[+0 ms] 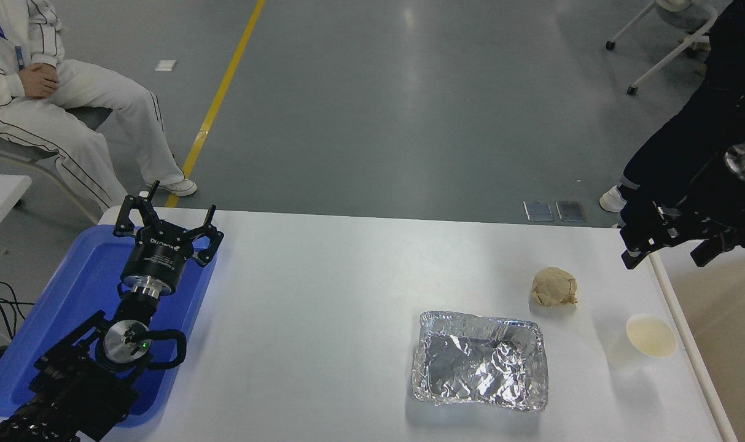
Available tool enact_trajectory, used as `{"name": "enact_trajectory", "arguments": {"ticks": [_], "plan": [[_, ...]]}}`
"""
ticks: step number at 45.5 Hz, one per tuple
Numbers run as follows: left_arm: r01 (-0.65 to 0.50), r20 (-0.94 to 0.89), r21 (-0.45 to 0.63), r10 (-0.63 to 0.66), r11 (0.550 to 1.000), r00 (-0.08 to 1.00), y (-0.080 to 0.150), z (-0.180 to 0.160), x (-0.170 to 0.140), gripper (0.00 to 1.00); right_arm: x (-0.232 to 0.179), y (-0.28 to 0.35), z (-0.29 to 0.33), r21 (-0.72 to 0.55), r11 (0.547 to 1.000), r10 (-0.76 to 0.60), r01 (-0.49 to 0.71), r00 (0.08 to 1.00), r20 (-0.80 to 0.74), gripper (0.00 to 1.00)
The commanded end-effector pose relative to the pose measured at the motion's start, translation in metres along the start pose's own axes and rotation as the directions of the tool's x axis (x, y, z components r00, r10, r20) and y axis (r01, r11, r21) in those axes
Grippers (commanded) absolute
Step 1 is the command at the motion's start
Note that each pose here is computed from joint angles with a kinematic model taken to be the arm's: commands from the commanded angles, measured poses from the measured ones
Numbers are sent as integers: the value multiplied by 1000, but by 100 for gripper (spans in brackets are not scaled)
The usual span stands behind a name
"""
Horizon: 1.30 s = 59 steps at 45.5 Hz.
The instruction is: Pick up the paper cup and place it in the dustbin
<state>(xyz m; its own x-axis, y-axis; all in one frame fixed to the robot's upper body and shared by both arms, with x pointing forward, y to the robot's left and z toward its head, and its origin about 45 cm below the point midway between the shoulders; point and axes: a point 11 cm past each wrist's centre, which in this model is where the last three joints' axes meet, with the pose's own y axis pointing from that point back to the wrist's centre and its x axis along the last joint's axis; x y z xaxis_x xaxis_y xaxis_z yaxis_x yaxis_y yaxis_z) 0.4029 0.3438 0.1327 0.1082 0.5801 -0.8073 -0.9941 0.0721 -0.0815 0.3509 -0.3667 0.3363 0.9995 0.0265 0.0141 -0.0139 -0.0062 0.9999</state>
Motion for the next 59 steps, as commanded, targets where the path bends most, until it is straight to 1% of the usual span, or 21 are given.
{"name": "enact_trajectory", "arguments": {"ticks": [1, 3, 7, 8, 10, 13, 22, 25, 37, 44, 49, 59], "plan": [[0, 0, 0, 0, 1000, 1000, 0, 0, 0, 100, -11, -21, 14, 18, 999, -45, 44, 997, 55, 100], [0, -1, -1, 0, 1000, 1000, 0, 0, 0, 100, -12, -24, 17, 19, 999, -48, 46, 997, 64, 100], [0, 0, 0, 0, 1000, 1000, 0, 0, 0, 100, -19, -35, 27, 26, 997, -69, 66, 993, 93, 97], [0, 0, 0, 0, 1000, 1000, 0, 0, 0, 100, -18, -39, 30, 25, 998, -53, 51, 995, 90, 96], [0, 0, 0, 0, 1000, 1000, 0, 0, 0, 100, -15, -45, 36, 20, 1000, -15, 14, 997, 81, 97], [0, 0, 0, 0, 1000, 1000, 0, 0, 0, 100, -14, -57, 44, 6, 1000, 9, -10, 998, 66, 98], [0, -1, -1, 0, 1000, 1000, 0, 0, 0, 100, -10, -83, 62, -23, 1000, 16, -14, 998, 67, 98], [0, 0, 0, 0, 1000, 1000, 0, 0, 0, 100, -7, -97, 71, -36, 999, 20, -18, 997, 69, 100], [0, 0, 0, 0, 1000, 1000, 0, 0, 0, 100, -4, -140, 88, -28, 999, 45, -43, 995, 85, 100], [0, -1, -1, 0, 1000, 1000, 0, 0, 0, 100, -12, -161, 92, -30, 999, 26, -23, 996, 87, 100], [0, -1, -3, 0, 1000, 1000, 0, 0, 0, 100, -16, -170, 97, -38, 999, 19, -16, 996, 88, 100], [0, -1, -3, 0, 1000, 1000, 0, 0, 0, 100, -21, -180, 107, -58, 998, 44, -39, 996, 73, 100]]}}
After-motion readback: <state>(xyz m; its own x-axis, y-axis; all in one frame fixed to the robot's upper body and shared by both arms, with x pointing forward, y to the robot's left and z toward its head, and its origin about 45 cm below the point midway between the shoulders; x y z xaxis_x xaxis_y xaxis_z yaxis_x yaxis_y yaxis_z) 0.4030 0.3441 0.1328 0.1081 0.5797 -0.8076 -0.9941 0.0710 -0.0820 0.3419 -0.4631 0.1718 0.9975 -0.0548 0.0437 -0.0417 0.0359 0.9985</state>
